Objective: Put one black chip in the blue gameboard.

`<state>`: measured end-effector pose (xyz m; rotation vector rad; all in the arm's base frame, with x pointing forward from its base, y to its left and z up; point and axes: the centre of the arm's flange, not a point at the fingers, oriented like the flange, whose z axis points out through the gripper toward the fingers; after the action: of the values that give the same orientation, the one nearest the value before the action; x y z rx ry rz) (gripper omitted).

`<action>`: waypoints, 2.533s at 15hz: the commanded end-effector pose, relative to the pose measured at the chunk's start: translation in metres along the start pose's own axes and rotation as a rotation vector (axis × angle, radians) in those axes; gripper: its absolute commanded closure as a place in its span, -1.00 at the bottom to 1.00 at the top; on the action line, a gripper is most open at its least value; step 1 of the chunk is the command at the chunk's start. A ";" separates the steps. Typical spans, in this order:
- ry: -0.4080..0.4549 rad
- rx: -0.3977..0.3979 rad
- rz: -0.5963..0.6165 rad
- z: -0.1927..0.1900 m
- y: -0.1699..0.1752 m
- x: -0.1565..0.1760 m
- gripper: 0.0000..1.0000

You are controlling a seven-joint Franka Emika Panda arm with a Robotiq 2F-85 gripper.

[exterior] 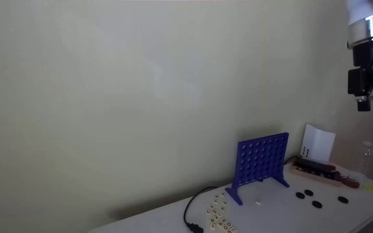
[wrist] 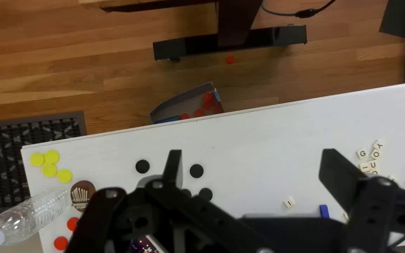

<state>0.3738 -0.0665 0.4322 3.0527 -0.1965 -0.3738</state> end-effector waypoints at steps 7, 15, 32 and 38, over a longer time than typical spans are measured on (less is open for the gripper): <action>-0.077 -0.006 -0.024 -0.017 -0.001 -0.001 -1.00; -0.155 0.081 0.126 -0.025 0.062 0.035 -1.00; -0.157 0.040 0.216 0.089 0.083 0.106 -1.00; -0.047 0.173 0.120 0.190 0.090 0.143 -1.00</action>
<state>0.4485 -0.1730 0.2686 3.0856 -0.4802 -0.4899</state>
